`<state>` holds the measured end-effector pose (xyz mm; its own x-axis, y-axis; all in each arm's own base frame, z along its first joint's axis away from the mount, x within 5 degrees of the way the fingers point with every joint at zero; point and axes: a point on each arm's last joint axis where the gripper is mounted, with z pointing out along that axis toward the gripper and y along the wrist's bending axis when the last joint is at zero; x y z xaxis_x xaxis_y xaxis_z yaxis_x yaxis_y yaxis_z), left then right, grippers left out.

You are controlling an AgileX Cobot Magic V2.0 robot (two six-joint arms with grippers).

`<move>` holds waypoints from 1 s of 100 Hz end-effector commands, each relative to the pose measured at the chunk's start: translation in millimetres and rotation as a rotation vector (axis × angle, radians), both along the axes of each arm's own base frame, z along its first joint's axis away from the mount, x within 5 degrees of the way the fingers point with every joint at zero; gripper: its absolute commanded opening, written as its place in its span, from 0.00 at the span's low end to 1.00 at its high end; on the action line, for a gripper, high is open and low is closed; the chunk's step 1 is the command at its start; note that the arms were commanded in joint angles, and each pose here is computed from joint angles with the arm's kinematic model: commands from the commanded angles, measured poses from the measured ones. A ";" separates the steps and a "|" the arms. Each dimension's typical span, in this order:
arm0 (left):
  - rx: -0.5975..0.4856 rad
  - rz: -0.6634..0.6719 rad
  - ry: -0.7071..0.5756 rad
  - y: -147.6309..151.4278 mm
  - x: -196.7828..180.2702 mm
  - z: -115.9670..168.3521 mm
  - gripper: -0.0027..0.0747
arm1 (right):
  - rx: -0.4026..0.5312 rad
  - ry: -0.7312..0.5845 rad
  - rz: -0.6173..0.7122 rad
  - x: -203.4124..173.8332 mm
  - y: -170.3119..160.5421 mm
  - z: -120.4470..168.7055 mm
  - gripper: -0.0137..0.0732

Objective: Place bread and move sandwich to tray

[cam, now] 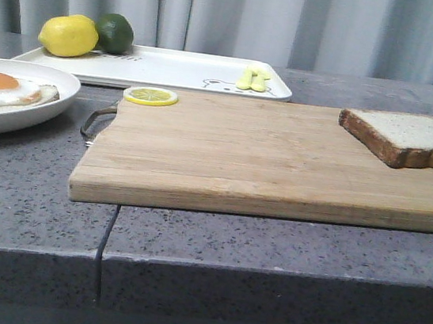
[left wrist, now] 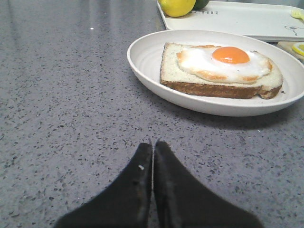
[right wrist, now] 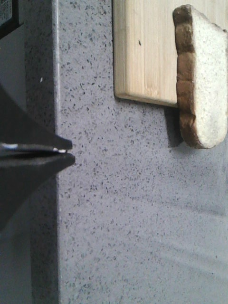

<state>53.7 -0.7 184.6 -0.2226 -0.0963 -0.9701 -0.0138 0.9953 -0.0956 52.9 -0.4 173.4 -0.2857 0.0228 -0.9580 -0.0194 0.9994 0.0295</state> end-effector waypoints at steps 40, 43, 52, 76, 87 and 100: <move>0.090 0.013 -0.386 1.0 -0.5 30.1 0.01 | 0.011 -0.331 0.043 2.2 4.1 27.2 0.09; 0.090 0.013 -0.386 1.0 -0.5 30.1 0.01 | 0.013 -0.349 0.046 2.1 4.3 28.9 0.09; 0.090 0.012 -0.422 0.7 -1.1 33.3 0.01 | 0.017 -0.417 0.056 1.4 5.3 35.2 0.09; 0.003 0.021 -0.446 1.4 -1.8 45.1 0.01 | 0.013 -0.423 0.050 -0.3 4.6 51.7 0.09; 0.004 0.021 -0.429 1.4 0.3 57.0 0.01 | 0.010 -0.367 0.037 0.7 3.4 65.0 0.09; 0.004 0.020 -0.408 1.5 4.8 75.9 0.01 | 0.010 -0.230 0.013 6.0 1.7 85.9 0.09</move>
<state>56.9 0.5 232.7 0.1086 -0.0743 -0.9913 -0.0011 0.9972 -0.0749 55.4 1.8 232.4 -0.0521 0.0336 -0.9981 -0.0513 0.9980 0.0363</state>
